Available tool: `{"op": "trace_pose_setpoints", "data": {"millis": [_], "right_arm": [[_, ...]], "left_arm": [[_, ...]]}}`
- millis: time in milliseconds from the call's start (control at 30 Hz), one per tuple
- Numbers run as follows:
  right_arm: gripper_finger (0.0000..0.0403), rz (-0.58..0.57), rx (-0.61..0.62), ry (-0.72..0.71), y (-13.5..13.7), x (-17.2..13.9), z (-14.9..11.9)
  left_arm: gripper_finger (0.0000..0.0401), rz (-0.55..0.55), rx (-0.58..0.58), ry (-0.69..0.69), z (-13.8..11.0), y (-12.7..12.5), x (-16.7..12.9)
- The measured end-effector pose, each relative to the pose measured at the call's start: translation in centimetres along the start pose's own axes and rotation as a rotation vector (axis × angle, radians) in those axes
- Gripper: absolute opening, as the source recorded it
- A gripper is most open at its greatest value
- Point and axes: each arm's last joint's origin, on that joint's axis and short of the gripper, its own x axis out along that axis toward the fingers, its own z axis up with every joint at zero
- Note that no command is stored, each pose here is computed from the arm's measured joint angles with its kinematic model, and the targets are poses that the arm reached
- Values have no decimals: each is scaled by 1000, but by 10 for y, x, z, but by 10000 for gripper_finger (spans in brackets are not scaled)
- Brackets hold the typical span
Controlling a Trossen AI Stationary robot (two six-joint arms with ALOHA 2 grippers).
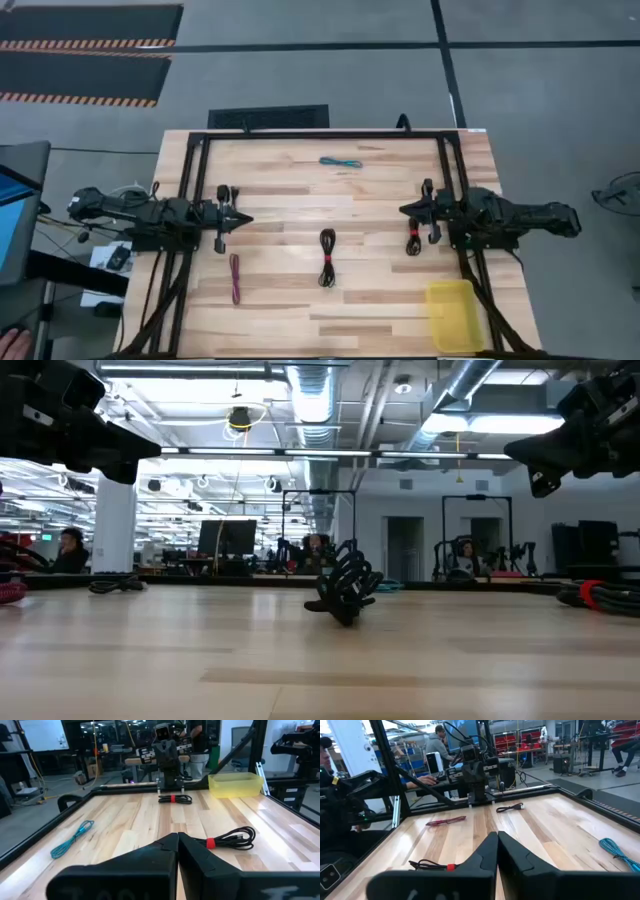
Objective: Pick and place USB-C Cables
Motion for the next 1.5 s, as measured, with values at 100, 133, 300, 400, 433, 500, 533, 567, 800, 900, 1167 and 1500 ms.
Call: {"op": "trace_pose_setpoints", "data": {"millis": [100,133,300,400,433,500,533,567,800,900,1167,1500], "right_arm": [[33,0,0,0,0,0,0],[33,0,0,0,0,0,0],[33,0,0,0,0,0,0],[33,0,0,0,0,0,0],[33,0,0,0,0,0,0],[33,0,0,1,0,0,0],[33,0,0,0,0,0,0],[33,0,0,0,0,0,0],[33,0,0,0,0,0,0],[33,0,0,0,0,0,0],[33,0,0,0,0,0,0],[33,0,0,0,0,0,0]], "left_arm": [[0,0,0,0,0,0,0],[0,0,0,0,0,0,0],[0,0,0,1,0,0,0],[0,0,0,1,0,0,0],[0,0,0,0,0,0,0],[0,0,0,0,0,0,0],[0,0,0,0,0,0,0],[0,0,0,0,0,0,0],[0,0,0,0,0,0,0],[0,0,0,1,0,0,0],[0,0,0,0,0,0,0],[0,0,0,0,0,0,0]]}}
